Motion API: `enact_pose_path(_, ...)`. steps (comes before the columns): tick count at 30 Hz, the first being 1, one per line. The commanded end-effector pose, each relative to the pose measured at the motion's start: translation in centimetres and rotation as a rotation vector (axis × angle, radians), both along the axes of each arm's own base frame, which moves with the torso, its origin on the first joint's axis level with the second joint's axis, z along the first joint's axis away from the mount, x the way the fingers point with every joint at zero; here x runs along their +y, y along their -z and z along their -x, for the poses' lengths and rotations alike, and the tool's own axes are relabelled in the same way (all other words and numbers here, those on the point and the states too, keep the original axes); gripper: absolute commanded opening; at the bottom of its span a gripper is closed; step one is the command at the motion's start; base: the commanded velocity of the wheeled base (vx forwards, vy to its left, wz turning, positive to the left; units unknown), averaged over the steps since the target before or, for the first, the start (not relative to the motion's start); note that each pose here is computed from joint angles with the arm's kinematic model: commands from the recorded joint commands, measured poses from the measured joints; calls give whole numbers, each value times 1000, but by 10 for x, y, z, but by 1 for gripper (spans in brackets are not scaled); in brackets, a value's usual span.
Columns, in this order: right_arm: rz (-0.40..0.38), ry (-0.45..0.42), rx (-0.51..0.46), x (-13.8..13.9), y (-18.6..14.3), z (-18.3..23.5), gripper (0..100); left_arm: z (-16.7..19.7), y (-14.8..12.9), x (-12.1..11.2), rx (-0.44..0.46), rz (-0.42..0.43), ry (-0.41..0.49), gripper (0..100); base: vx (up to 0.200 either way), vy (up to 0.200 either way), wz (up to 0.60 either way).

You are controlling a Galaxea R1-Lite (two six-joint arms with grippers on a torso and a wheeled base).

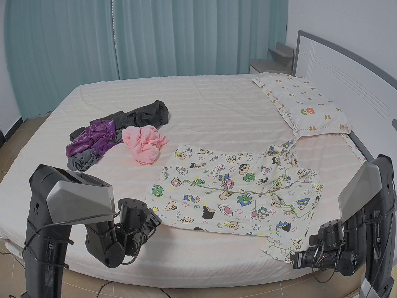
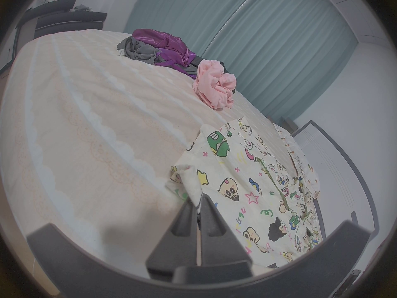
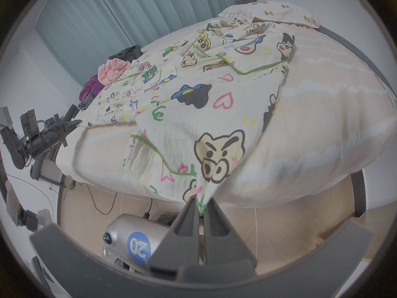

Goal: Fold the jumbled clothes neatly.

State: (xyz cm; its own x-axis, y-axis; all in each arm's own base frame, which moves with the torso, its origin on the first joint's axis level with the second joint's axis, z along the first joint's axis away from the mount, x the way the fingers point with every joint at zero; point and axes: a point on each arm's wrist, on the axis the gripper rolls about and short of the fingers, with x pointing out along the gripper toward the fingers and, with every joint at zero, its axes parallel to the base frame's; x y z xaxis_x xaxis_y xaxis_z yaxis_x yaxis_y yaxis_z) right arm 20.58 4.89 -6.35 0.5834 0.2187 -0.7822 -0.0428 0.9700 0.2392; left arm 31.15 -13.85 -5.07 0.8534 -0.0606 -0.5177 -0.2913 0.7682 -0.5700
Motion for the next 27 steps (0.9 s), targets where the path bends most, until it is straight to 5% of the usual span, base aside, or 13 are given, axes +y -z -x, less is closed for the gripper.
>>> enact_pose_path(1,13,50,-39,-11,-11,-1,0,5,0,1,13,-6,5,0,0,0,0)
enact_pose_path(27,45,-55,176,-46,-43,34,0,62,-5,3,132,-145,136,0,0,0,0)
